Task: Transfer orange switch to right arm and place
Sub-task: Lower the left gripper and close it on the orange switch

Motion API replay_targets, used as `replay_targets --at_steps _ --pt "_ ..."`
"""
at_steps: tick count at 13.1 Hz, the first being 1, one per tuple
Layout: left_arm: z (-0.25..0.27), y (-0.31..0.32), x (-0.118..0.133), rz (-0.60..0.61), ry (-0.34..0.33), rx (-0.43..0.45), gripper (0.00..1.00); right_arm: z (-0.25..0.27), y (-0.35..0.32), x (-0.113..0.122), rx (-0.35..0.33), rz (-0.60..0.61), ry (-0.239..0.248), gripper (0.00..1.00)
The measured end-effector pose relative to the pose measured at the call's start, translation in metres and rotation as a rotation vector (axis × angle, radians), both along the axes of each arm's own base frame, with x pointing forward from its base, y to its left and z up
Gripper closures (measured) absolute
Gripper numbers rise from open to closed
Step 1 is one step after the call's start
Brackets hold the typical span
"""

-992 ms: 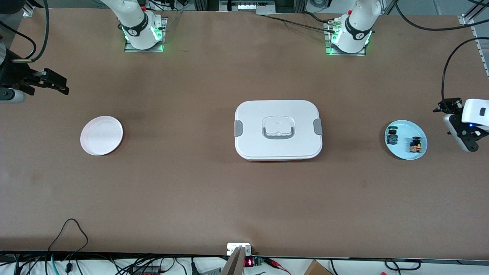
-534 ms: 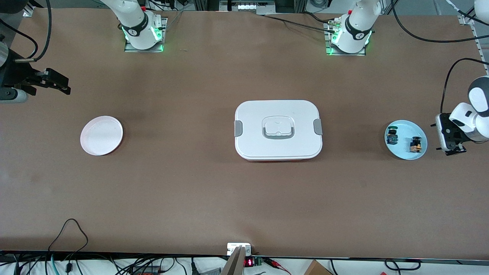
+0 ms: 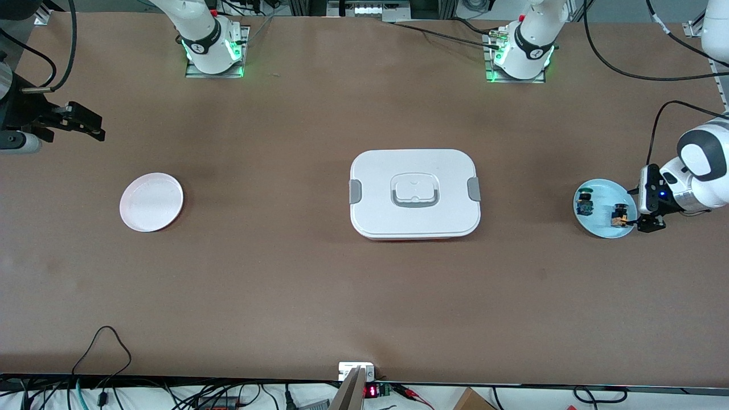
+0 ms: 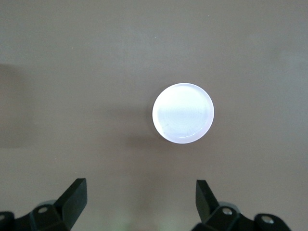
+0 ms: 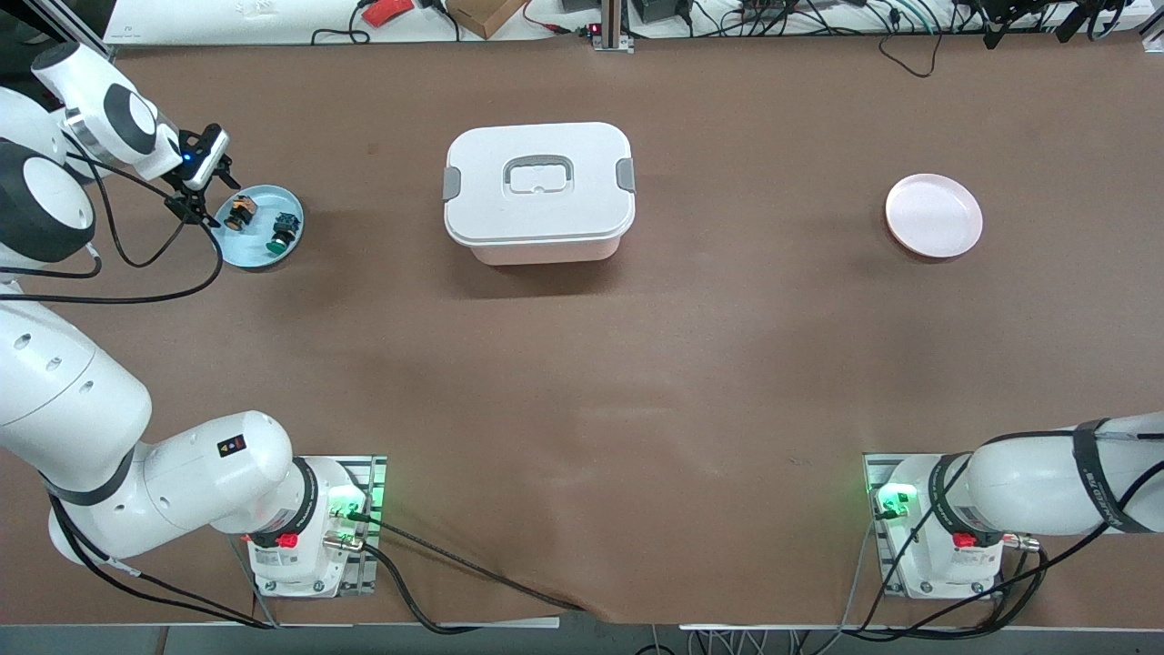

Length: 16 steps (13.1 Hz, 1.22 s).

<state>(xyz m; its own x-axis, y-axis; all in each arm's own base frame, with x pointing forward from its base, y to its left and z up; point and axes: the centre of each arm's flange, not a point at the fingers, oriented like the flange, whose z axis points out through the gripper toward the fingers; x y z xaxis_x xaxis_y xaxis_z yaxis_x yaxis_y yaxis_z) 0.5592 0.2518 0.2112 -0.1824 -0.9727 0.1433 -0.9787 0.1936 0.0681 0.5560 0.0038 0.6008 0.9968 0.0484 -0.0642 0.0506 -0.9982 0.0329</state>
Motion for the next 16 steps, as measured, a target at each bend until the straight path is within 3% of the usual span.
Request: replay_targets --at_steps 16 --pt "-0.009 -0.002 0.005 0.027 -0.021 -0.021 0.00 0.000 -0.003 0.000 0.000 -0.005 -0.001 0.00"
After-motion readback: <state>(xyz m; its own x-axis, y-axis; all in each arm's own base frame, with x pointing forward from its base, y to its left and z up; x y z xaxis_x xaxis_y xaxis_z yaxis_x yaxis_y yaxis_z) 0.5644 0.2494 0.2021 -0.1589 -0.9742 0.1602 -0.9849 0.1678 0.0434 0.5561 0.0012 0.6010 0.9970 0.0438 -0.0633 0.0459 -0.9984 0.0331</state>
